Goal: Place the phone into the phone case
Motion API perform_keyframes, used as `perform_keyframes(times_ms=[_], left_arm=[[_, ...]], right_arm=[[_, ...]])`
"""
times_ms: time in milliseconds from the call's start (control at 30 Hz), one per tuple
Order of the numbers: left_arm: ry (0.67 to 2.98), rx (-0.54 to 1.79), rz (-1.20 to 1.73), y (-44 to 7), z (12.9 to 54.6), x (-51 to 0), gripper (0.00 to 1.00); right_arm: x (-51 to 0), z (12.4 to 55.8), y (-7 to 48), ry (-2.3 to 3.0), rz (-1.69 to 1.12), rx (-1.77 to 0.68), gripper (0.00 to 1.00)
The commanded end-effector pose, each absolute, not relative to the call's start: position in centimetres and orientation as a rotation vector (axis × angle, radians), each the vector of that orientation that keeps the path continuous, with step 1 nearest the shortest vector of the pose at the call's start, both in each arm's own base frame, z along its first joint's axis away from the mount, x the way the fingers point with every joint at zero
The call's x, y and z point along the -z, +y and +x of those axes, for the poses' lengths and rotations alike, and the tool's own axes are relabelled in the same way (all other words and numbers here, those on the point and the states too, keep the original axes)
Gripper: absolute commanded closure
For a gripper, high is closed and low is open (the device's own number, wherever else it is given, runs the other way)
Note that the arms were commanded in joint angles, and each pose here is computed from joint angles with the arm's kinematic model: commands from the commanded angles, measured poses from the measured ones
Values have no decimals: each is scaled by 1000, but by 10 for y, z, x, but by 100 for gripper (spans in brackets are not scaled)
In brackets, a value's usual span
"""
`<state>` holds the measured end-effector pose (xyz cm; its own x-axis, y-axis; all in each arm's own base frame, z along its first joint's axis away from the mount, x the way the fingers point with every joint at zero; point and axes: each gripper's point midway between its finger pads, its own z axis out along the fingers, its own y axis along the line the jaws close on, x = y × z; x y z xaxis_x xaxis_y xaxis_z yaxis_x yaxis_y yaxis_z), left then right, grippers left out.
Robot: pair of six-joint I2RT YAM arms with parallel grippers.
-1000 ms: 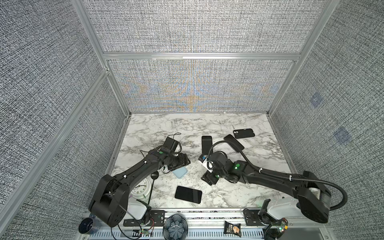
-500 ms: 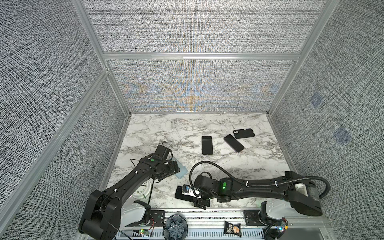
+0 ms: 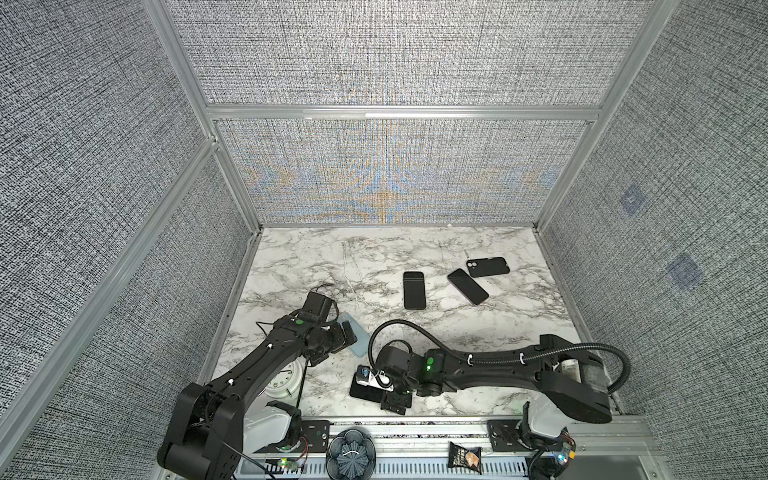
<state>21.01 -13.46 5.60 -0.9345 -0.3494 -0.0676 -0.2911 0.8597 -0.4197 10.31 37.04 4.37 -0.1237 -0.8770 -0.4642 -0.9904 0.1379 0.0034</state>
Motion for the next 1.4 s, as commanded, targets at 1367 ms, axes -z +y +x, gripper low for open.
perform_keyframes(times_ms=[1367], left_arm=[[2859,671,-529,-135,219,-55,1]], right_arm=[[-17,107,352,2253,-1850,-371,10]])
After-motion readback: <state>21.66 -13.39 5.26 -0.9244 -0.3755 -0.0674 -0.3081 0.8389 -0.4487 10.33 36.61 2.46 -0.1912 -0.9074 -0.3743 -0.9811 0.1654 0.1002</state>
